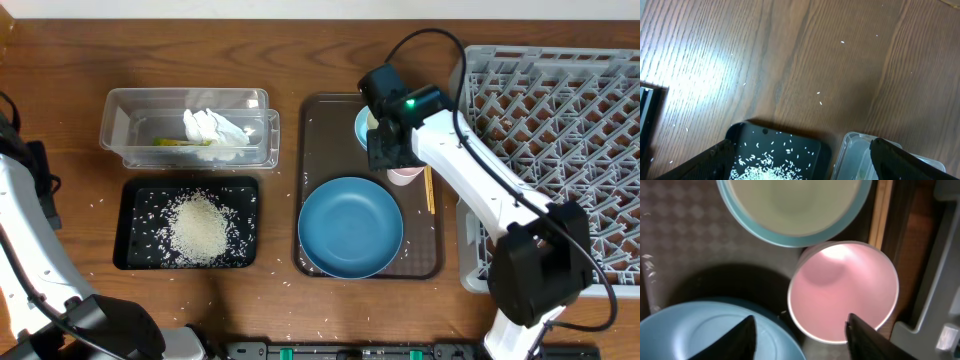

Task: Sort waste into correct bins and load items into the dishwasher rack
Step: 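Reach the right gripper to the pink cup on the brown tray, then grasp the pink cup rim with the right gripper and lift, then carry the pink cup to the dish rack and place it upside down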

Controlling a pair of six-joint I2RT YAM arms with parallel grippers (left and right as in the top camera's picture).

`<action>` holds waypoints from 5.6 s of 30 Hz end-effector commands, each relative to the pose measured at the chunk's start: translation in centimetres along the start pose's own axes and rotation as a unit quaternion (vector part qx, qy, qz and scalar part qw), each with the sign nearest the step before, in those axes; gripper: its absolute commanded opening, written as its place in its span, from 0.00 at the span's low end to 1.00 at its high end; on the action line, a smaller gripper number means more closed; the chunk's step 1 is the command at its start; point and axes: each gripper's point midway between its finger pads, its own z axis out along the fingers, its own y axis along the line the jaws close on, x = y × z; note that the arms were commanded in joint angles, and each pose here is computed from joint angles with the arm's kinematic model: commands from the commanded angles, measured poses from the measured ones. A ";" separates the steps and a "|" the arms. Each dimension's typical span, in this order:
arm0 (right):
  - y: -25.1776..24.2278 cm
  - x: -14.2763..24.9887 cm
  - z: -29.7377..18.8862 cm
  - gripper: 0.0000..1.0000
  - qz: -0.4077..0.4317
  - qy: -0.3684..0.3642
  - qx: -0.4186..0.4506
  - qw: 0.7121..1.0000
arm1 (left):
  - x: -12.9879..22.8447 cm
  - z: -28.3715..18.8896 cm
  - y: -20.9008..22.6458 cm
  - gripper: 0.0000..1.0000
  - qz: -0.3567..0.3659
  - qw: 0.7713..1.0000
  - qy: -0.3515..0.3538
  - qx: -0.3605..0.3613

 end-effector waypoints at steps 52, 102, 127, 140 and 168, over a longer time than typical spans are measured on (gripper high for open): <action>-6.5 -6.9 -11.4 0.01 0.011 -0.055 0.003 0.998 | 0.0 0.1 0.3 0.89 0.006 1.000 -0.001 -0.006; -37.9 -9.3 -6.7 0.01 0.170 -0.394 -0.472 0.770 | 0.0 0.1 0.3 0.89 0.006 1.000 -0.001 -0.006; -39.5 -9.2 -1.3 0.09 0.243 -0.357 -0.479 0.765 | 0.0 0.1 0.3 0.89 0.006 1.000 -0.001 -0.006; -42.4 -7.5 -1.5 0.15 0.272 -0.368 -0.464 0.758 | 0.0 0.1 0.2 0.89 0.006 1.000 -0.001 -0.006; -42.3 -6.1 -11.9 0.35 0.360 -0.358 -0.127 0.852 | 0.0 0.1 0.3 0.89 0.006 1.000 -0.001 -0.006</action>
